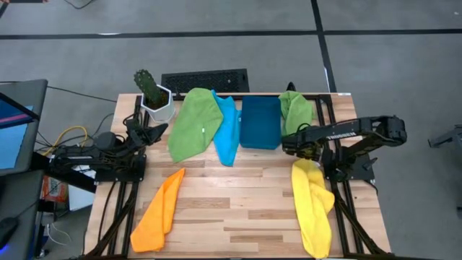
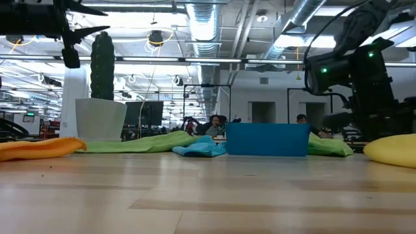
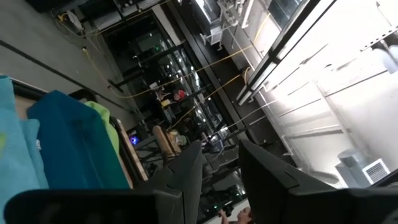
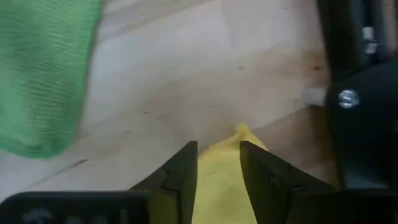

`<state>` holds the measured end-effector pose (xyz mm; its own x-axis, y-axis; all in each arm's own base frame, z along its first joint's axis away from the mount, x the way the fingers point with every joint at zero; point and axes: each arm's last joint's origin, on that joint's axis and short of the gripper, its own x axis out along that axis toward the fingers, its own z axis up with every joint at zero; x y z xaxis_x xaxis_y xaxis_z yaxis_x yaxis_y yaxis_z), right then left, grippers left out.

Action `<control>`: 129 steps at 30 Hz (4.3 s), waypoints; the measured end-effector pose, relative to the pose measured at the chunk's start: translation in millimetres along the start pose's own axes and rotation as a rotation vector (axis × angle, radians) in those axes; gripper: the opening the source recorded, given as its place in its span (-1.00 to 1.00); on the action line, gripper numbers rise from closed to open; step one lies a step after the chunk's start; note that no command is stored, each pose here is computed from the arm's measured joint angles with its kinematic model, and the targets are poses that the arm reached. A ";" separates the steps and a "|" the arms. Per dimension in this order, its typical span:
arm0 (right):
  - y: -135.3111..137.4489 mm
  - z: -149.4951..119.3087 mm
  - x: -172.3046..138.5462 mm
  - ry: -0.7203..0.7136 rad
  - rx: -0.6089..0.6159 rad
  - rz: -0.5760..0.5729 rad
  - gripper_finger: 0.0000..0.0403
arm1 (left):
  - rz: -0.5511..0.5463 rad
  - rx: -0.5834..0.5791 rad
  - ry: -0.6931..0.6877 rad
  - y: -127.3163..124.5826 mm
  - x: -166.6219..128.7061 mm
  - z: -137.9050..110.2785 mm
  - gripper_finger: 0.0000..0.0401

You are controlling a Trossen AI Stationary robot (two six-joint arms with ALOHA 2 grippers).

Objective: Fold microfiber towels
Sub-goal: Fold the yellow towel

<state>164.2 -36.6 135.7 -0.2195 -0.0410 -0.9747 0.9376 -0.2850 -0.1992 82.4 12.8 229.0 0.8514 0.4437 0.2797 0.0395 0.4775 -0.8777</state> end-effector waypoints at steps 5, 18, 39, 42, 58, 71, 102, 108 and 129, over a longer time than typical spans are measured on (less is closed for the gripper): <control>10.8 -0.3 0.5 0.011 -0.011 0.097 -0.61 | 0.036 0.014 0.019 3.7 -0.1 -2.2 -0.51; 24.5 -31.5 -31.2 -0.104 -0.203 0.057 -0.73 | 0.040 0.012 0.018 4.0 -0.1 -2.3 -0.51; 14.8 -45.7 2.1 -0.048 -0.108 -0.046 0.26 | 0.080 -0.002 -0.042 5.4 -0.2 -0.7 -0.51; 22.4 -48.6 0.1 -0.027 -0.127 -0.020 0.07 | 0.092 -0.010 -0.036 6.7 -0.3 -1.5 -0.51; 153.0 -106.6 -54.0 0.072 -0.669 0.915 -0.87 | 0.140 -0.016 0.011 12.3 -0.2 -5.7 -0.51; 86.8 -64.7 -96.0 -0.130 -0.840 0.252 -0.35 | 0.150 -0.014 0.028 13.4 1.3 -7.5 -0.51; 55.3 -57.4 -8.2 0.005 -0.400 0.251 -0.91 | 0.191 0.015 -0.001 16.0 1.5 -7.7 -0.51; 70.5 -73.2 -23.0 0.043 -0.451 0.384 -0.93 | 0.182 0.010 0.022 15.9 1.9 -8.7 -0.51; 137.4 -81.7 -177.7 -0.168 -1.023 1.228 -0.93 | 0.001 0.169 0.203 2.3 44.4 -33.3 -0.51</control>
<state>354.0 9.7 273.3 0.8041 0.1298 -0.5802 0.3231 0.7239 0.6096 137.7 8.4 226.5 0.9394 0.2917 0.1800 -0.0351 0.6043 -0.7959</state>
